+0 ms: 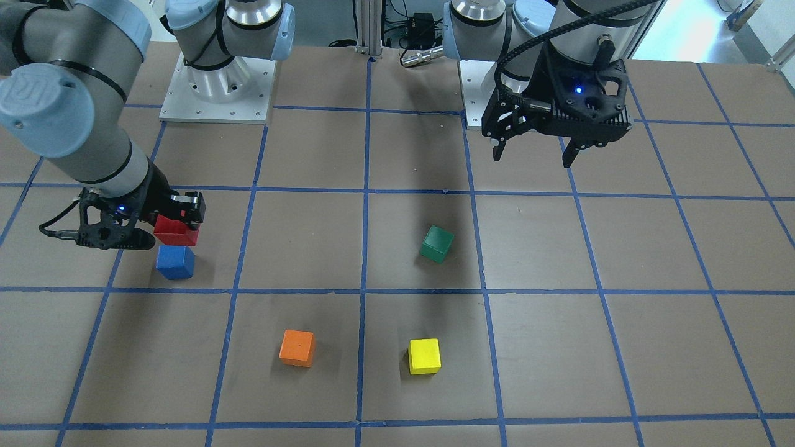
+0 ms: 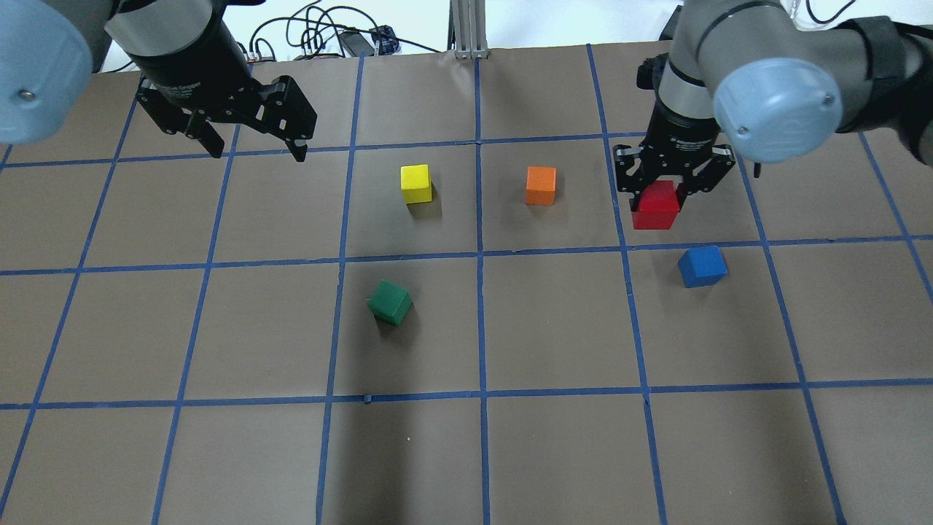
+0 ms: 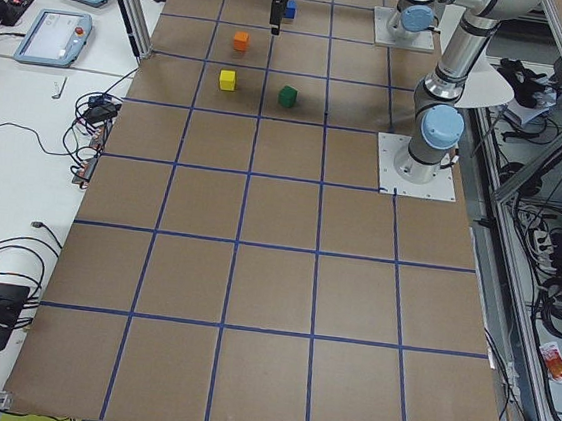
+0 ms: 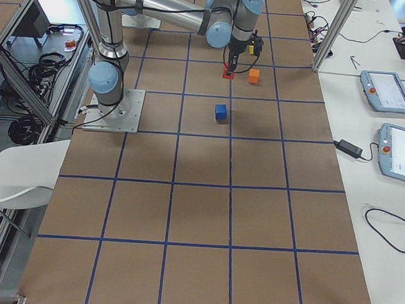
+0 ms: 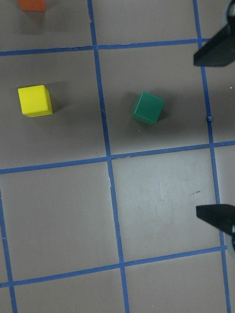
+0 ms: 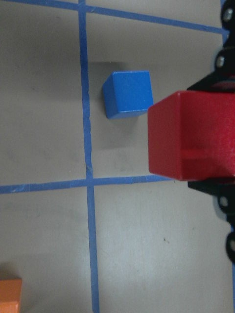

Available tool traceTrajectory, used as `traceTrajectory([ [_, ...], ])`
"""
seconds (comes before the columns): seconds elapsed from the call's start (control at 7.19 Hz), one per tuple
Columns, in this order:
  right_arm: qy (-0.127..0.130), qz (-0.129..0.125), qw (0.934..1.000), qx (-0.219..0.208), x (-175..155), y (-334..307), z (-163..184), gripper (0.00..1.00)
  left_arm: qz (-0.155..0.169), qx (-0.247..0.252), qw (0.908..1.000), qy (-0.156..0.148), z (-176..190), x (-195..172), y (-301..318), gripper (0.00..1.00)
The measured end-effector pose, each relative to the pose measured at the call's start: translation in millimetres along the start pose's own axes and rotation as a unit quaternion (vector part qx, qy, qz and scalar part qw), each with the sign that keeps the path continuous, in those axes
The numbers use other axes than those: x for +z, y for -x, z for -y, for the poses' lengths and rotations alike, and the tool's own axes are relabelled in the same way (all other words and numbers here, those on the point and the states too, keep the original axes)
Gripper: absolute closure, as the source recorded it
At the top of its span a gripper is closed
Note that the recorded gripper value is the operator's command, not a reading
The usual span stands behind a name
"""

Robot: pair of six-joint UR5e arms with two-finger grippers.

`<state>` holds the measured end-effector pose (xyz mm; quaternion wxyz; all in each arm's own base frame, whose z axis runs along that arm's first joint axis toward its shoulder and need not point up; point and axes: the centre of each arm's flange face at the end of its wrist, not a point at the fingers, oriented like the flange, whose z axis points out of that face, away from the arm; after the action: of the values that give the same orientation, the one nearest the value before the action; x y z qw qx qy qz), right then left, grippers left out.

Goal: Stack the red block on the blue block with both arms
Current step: 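Lower the red cube onto the blue cube and open the right gripper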

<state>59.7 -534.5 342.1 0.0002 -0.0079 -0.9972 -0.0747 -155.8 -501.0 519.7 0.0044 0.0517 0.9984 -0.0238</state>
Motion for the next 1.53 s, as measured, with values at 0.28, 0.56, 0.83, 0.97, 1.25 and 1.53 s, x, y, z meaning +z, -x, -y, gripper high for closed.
traceTrajectory([
  [0.28,-0.011,0.004,0.9997,-0.020,36.0,-36.7,-2.5,1.00,0.001,-0.001,1.0000,0.000,0.3,-0.5,0.9,0.00],
  [0.56,-0.032,0.000,0.9991,-0.028,64.8,-41.3,-8.9,1.00,0.001,-0.001,1.0000,-0.001,-1.2,-0.8,0.9,0.00],
  [0.83,-0.037,-0.001,0.9987,-0.036,73.4,-41.6,-10.6,1.00,0.001,-0.002,1.0000,-0.001,-1.7,-1.0,0.8,0.00],
  [0.97,-0.036,0.000,0.9987,-0.037,75.5,-42.2,-10.1,1.00,0.001,-0.002,1.0000,-0.001,-1.8,-0.9,0.8,0.00],
  [1.25,-0.035,0.000,0.9986,-0.041,78.6,-42.8,-8.8,1.00,0.001,-0.002,1.0000,0.000,-1.9,-0.6,0.8,0.00],
  [1.53,-0.038,-0.001,0.9983,-0.044,80.9,-43.6,-5.8,1.00,0.001,-0.002,1.0000,0.000,-2.0,-0.5,0.8,0.00],
])
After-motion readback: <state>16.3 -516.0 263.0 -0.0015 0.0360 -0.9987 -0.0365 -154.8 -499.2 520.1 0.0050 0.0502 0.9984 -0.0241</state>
